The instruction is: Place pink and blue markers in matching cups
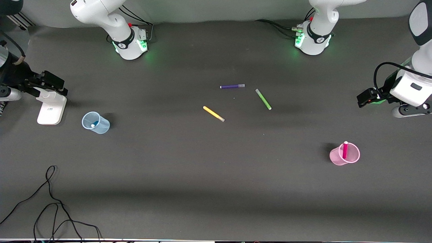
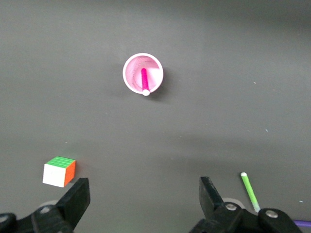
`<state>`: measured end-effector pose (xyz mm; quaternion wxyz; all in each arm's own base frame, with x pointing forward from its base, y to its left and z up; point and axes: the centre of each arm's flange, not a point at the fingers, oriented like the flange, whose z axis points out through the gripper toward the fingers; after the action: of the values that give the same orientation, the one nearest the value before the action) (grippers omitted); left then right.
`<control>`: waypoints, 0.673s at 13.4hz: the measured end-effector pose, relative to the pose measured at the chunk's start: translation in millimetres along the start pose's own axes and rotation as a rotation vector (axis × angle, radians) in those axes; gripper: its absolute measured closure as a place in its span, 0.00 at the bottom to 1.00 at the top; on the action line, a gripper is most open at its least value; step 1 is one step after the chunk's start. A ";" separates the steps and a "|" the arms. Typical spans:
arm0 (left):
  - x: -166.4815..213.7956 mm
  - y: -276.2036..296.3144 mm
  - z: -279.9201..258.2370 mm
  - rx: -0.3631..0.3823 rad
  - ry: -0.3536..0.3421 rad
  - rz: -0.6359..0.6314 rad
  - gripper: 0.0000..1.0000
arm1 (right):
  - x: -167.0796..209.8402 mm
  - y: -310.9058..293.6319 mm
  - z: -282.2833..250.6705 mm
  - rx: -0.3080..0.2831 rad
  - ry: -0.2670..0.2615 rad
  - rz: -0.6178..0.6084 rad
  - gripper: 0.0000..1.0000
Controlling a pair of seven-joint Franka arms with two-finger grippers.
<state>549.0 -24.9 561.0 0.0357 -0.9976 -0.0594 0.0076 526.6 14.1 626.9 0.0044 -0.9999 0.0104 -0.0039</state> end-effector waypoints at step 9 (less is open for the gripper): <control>-4.5 -3.9 -20.8 0.012 -0.007 -0.004 0.00 | 6.7 -12.7 8.6 0.003 0.003 0.014 0.00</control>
<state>544.4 -23.1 582.0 0.0416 -0.9972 -0.0612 0.0112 533.6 26.7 618.5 0.0058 -0.9998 0.0172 -0.0054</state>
